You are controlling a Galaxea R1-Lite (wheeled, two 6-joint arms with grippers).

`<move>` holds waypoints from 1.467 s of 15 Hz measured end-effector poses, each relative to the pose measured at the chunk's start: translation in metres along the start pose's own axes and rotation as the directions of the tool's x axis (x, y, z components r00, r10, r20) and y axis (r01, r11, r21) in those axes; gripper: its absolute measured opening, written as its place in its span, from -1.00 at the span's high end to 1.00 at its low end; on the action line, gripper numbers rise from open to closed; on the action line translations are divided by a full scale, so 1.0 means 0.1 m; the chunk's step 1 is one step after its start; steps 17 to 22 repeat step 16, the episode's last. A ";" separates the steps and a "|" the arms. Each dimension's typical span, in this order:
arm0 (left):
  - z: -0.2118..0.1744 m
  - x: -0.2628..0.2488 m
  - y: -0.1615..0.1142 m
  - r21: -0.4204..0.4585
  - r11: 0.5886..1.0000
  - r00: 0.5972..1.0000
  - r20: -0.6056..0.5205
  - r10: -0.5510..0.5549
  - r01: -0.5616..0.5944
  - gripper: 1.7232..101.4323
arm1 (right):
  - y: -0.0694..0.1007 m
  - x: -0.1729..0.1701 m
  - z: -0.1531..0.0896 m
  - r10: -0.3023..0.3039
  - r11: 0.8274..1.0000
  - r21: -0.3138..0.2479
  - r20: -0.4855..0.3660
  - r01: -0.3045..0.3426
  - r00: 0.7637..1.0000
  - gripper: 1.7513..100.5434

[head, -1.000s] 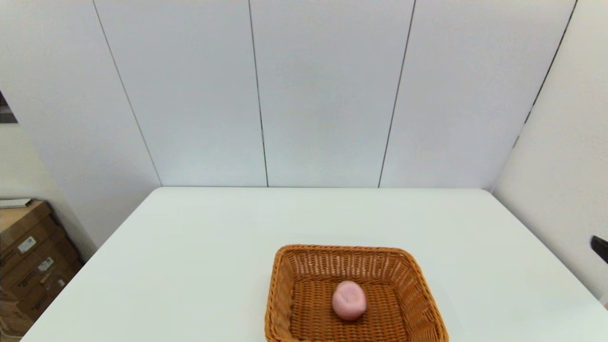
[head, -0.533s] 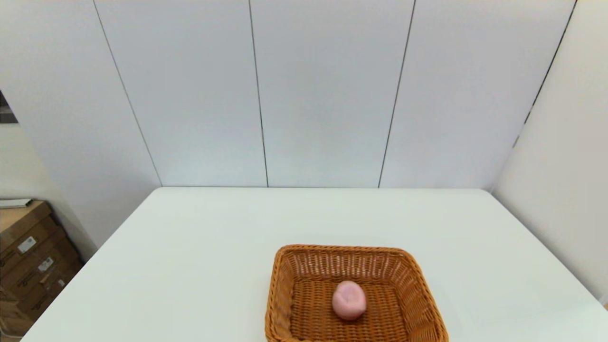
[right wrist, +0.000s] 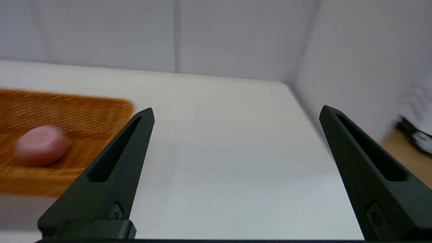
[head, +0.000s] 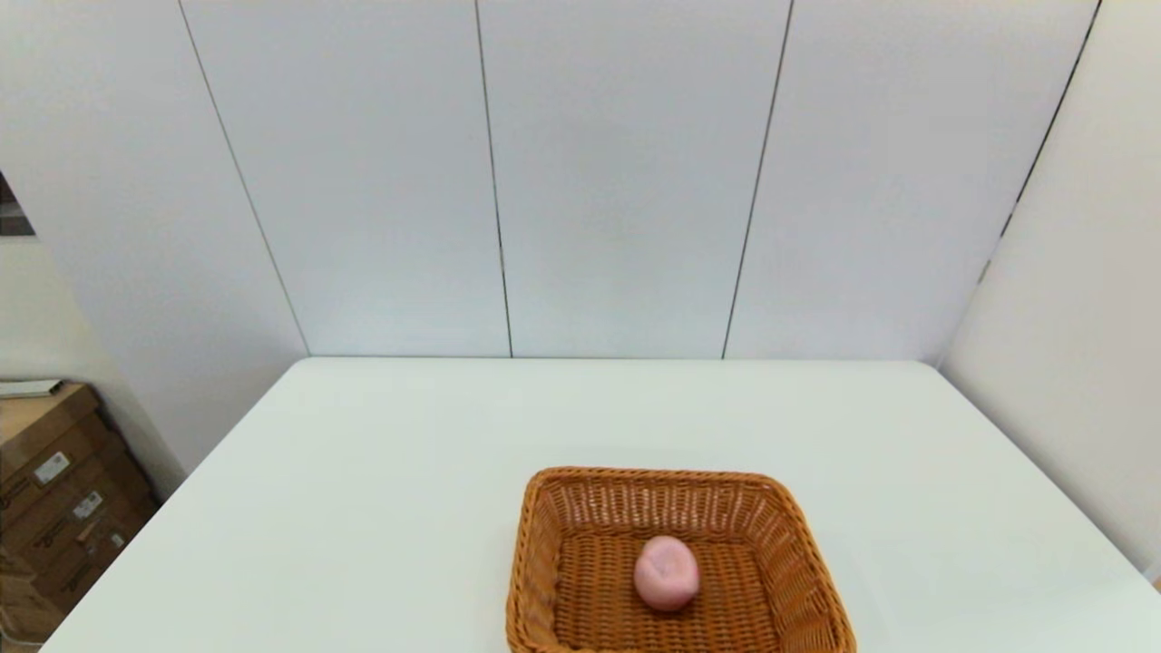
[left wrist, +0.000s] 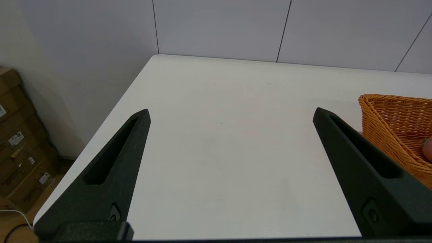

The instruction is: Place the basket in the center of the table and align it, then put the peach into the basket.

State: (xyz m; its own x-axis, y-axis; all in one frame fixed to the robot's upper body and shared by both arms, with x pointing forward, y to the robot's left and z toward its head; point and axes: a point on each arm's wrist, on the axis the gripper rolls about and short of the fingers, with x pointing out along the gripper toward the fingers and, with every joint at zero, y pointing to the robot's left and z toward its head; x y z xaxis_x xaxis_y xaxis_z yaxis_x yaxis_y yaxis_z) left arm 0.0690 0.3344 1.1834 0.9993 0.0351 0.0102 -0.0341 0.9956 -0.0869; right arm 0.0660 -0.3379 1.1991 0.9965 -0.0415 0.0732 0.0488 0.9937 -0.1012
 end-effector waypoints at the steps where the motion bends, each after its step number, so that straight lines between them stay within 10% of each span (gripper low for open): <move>1: 0.00 0.00 0.00 0.000 1.000 1.000 0.000 -0.001 0.001 -0.93 | 0.02 0.01 -0.05 0.042 0.999 0.004 -0.005 -0.042 0.999 -0.93; 22: 0.00 0.00 0.00 0.001 1.000 1.000 0.000 0.000 0.000 -0.93 | 0.03 0.01 -0.16 0.066 0.996 0.071 -0.078 -0.061 0.995 -0.93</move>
